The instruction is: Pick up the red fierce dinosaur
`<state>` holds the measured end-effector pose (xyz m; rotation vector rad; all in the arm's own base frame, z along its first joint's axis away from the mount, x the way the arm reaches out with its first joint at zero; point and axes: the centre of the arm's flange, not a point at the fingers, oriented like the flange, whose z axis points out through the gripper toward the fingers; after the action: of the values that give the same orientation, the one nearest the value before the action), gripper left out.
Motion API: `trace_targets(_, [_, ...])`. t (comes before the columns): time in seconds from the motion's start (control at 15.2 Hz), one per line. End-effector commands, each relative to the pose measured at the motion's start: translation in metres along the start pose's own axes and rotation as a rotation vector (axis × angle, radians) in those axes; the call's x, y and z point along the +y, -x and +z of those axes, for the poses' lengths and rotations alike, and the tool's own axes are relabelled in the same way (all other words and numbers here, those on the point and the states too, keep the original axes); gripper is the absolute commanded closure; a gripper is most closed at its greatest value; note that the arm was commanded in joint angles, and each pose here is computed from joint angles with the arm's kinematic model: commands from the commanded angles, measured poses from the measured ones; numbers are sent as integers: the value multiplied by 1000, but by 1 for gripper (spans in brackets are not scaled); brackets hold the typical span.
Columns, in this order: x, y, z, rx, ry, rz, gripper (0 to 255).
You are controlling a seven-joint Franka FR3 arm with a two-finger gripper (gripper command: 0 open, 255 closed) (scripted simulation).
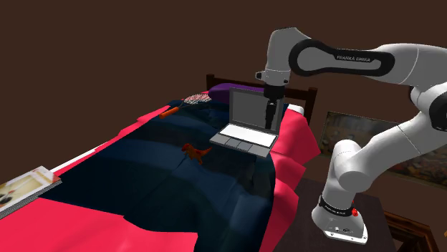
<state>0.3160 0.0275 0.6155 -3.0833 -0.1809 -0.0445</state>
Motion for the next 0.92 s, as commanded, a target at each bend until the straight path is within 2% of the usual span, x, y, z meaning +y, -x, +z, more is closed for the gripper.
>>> trace_targets(0.0, [0, 0, 0, 0, 0, 0, 0])
trace_targets(0.86, [50, -126, 94, 92, -72, -265, 0])
